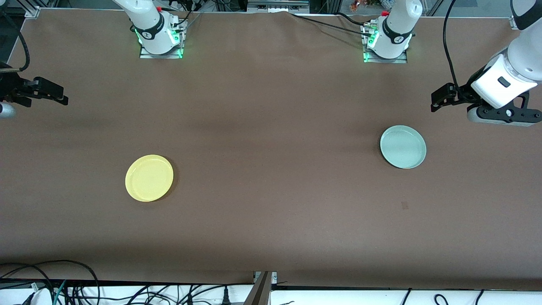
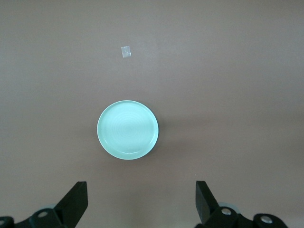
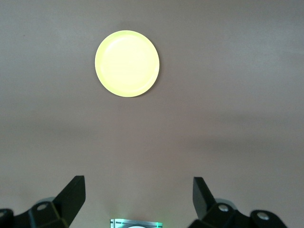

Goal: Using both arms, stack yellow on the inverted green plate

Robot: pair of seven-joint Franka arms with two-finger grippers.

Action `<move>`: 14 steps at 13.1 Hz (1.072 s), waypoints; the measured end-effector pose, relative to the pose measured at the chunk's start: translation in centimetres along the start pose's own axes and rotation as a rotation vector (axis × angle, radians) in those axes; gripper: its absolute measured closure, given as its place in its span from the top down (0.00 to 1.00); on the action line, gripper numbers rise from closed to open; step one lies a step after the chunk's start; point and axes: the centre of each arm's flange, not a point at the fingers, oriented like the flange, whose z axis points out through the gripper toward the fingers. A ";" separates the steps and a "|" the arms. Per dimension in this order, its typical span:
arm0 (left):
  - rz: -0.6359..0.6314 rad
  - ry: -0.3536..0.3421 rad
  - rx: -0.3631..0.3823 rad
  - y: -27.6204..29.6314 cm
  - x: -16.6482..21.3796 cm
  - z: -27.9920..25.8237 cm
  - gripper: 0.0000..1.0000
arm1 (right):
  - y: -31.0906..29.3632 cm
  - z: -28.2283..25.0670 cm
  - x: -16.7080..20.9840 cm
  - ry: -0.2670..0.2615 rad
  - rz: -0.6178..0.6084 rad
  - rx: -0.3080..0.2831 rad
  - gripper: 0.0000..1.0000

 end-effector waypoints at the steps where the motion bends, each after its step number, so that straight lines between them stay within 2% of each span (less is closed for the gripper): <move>1: 0.000 -0.001 0.000 0.0 0.1 0.1 1.00 | 0.0 0.0 0.0 0.000 0.000 0.000 1.00; 14: 0.000 -0.051 0.001 0.0 1.3 2.5 1.00 | 0.0 0.0 0.0 0.000 0.000 0.000 1.00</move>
